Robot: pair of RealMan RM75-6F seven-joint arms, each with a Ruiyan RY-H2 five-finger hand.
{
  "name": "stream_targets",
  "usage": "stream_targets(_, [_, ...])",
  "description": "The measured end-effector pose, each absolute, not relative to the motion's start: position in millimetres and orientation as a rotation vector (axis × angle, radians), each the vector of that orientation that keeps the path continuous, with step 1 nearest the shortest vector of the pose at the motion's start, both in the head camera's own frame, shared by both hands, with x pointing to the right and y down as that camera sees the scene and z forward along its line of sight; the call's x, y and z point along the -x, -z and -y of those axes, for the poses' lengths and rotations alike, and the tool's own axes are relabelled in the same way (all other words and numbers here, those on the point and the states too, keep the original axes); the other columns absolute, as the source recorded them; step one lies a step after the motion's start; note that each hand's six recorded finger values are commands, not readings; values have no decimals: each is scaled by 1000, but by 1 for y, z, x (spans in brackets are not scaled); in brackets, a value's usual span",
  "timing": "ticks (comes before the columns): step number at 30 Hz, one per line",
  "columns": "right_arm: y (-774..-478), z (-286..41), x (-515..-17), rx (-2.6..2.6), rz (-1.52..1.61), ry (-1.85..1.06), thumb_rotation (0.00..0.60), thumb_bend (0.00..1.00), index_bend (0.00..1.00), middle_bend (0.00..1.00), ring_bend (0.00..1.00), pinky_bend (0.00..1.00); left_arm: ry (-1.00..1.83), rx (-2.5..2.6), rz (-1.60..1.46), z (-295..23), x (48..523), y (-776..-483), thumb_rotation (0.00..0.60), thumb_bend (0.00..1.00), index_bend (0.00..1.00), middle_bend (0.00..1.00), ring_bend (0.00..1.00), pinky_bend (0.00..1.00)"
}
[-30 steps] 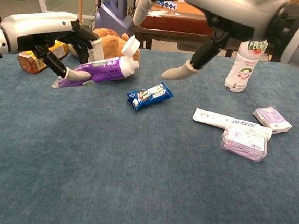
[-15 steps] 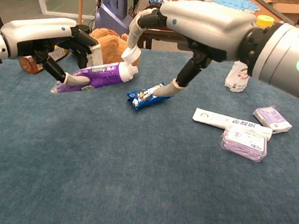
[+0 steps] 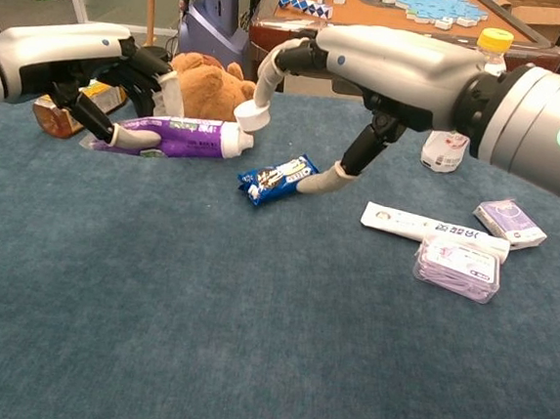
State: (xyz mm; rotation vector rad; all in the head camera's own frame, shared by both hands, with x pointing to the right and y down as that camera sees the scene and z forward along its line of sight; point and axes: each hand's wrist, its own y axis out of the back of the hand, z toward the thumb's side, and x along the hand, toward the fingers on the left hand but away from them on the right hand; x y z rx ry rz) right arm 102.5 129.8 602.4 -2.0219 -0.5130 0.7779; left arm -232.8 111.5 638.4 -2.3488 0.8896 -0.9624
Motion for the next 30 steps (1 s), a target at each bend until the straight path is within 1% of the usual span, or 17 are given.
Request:
stream_targets(19, [-618, -132, -110, 2062, 532, -818, 600, 70, 289, 160, 0, 0, 953, 2411, -983, -104, 241, -636, 600, 587, 570, 673, 440, 335])
stream_targets(30, [-626, -134, -105, 2100, 570, -808, 600, 71, 289, 160, 0, 0, 942, 2459, -1038, -101, 243, -633, 600, 588, 570, 673, 441, 337])
